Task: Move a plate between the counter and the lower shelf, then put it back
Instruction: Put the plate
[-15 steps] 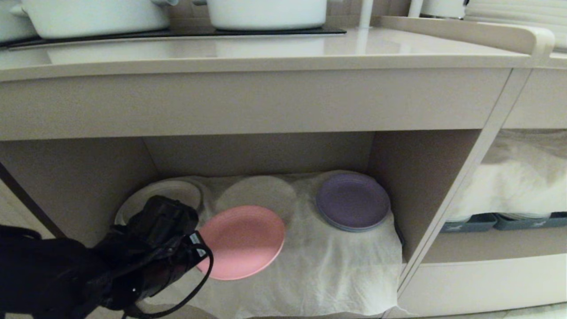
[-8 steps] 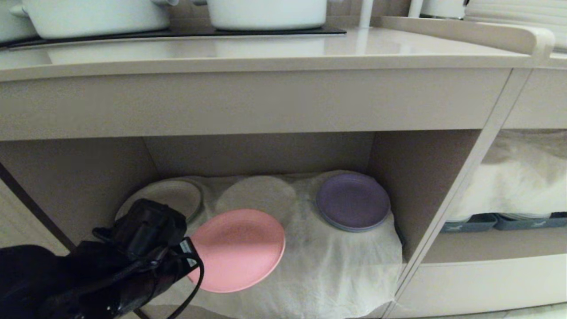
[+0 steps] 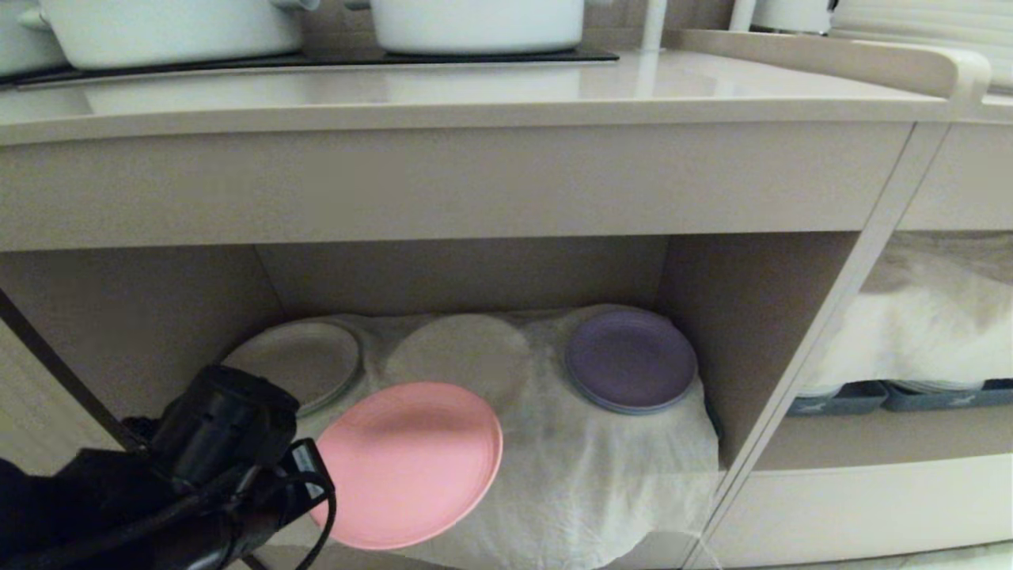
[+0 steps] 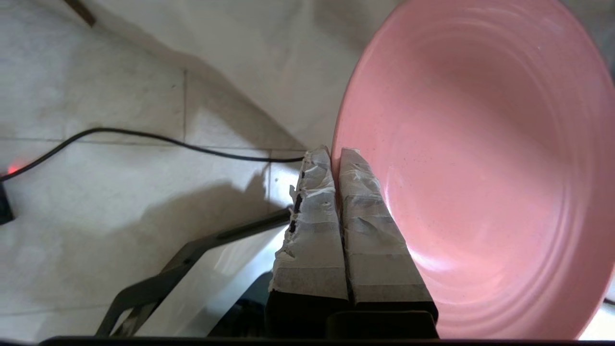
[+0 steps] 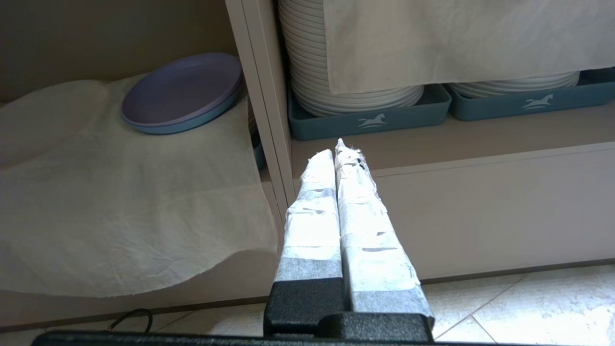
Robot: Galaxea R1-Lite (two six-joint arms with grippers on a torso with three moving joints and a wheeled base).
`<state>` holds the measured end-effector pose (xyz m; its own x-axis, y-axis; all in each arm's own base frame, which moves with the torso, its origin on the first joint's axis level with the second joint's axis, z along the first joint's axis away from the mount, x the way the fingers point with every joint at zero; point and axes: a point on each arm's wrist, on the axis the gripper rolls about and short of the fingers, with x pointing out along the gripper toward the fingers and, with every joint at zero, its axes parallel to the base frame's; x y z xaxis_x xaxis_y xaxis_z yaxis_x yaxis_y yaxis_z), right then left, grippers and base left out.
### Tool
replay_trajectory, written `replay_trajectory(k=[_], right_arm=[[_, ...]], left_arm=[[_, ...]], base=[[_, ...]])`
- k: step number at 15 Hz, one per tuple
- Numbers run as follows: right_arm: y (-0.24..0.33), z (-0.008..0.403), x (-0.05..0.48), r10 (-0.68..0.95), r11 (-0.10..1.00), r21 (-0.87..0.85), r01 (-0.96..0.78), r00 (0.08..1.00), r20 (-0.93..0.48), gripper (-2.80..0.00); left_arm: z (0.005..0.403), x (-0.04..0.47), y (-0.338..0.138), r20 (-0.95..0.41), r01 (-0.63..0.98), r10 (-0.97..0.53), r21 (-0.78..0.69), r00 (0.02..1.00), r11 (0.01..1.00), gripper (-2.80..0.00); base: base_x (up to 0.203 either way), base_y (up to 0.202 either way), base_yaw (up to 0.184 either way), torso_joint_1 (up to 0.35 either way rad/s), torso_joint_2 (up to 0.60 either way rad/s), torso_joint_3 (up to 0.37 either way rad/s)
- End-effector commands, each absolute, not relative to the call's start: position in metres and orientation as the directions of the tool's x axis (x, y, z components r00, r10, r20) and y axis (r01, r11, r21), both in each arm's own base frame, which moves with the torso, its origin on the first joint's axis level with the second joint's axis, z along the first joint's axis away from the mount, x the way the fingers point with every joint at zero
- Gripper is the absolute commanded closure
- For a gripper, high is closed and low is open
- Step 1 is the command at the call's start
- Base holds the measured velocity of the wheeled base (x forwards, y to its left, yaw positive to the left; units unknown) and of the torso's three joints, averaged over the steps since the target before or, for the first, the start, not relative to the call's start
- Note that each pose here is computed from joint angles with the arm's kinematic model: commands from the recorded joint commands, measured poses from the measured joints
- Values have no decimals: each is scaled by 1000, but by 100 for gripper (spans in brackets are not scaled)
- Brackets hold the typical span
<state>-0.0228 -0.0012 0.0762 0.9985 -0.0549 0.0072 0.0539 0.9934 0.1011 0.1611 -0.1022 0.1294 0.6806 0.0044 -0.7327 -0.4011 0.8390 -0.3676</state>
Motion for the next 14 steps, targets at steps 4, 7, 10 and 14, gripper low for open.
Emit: replay_trajectory(k=[4,7,10,14], right_arm=[[-1,76,-23,-55,993,101,54,998,8,0],[-1,76,-23,-55,993,101,54,998,8,0],[-1,76,-23,-55,993,101,54,998,8,0],[-1,76,-23,-55,993,101,54,998,8,0]], left_arm=[[142,143,-90,-722,-414,16,-378,692,828,0],[138,128,-79,-736,-427,43,-343,676,836,0],[138,118,-72,-727,-428,48,-348,685,834,0],[138,108,-65,-738,-437,66,-323,671,840,0]], base=[[0,0,0,0,0,0],[0,0,0,0,0,0],[0,0,0,0,0,0],[0,0,0,0,0,0]])
